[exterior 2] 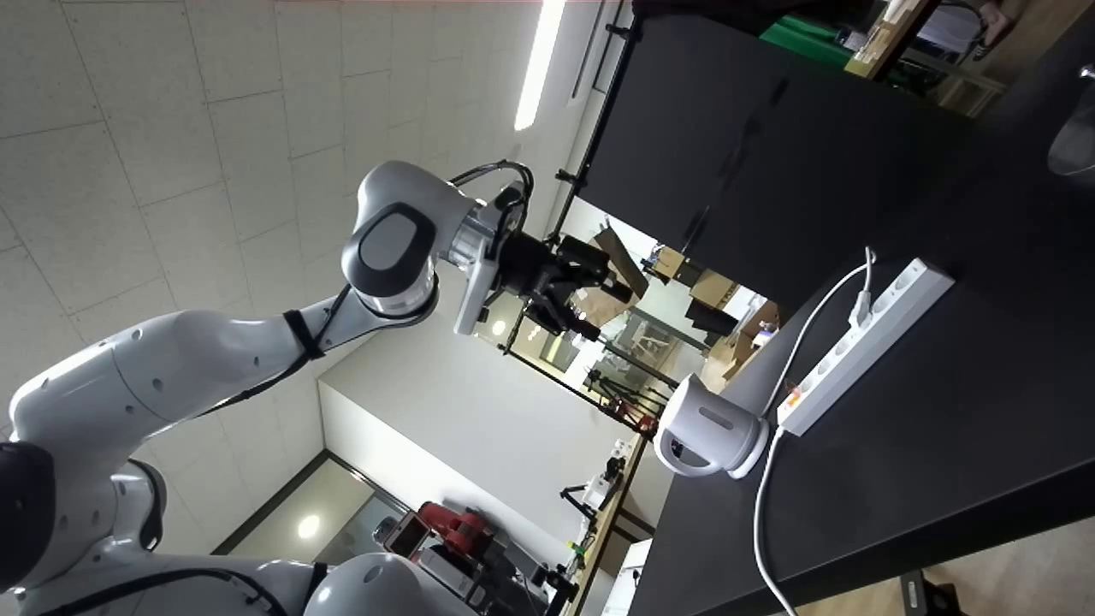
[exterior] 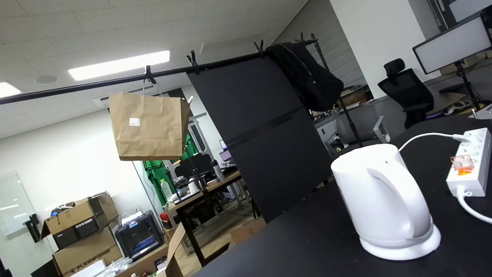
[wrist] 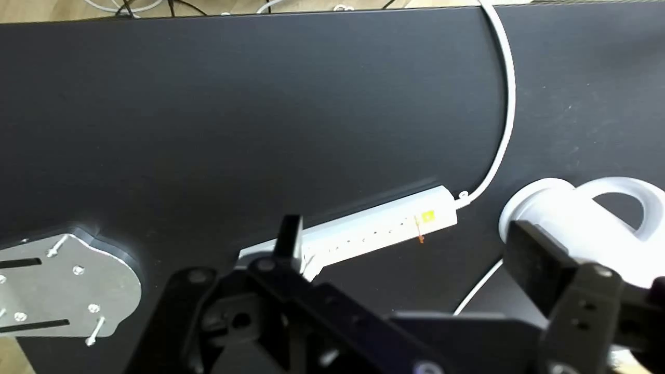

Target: Turn off the switch on the extension cord

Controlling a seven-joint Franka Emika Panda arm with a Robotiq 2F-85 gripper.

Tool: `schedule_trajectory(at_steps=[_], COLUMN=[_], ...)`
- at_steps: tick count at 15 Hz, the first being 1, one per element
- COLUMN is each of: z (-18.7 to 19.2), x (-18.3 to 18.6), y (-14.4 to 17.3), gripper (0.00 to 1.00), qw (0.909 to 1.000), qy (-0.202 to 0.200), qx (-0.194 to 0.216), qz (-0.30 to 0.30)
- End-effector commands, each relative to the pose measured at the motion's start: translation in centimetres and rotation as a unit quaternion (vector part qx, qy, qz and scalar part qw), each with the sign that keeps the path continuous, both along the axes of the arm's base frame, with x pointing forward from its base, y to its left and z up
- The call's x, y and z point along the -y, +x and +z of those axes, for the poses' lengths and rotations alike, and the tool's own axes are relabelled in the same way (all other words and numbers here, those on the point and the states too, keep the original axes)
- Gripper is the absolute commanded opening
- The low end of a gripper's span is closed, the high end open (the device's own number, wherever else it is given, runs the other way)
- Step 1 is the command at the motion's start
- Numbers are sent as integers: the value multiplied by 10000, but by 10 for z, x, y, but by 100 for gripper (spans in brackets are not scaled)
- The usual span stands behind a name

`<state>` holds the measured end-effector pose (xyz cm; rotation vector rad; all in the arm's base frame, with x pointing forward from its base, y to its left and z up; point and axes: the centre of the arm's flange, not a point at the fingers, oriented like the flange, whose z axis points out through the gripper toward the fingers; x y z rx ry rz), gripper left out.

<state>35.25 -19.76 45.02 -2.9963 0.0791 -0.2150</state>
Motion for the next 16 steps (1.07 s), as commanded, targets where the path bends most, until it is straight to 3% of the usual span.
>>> schedule_trajectory(at_steps=[1,8,10,16], z=[-3,-38,-50,-80], x=[-8,-56,-69,-98], y=[25,102,120,153], gripper=[100,100,74,32], qw=[9992,9911,9883,9835], qy=[-281,-914,-1061,-1221], qx=[126,427,488,406], qz=[268,872,986,1271])
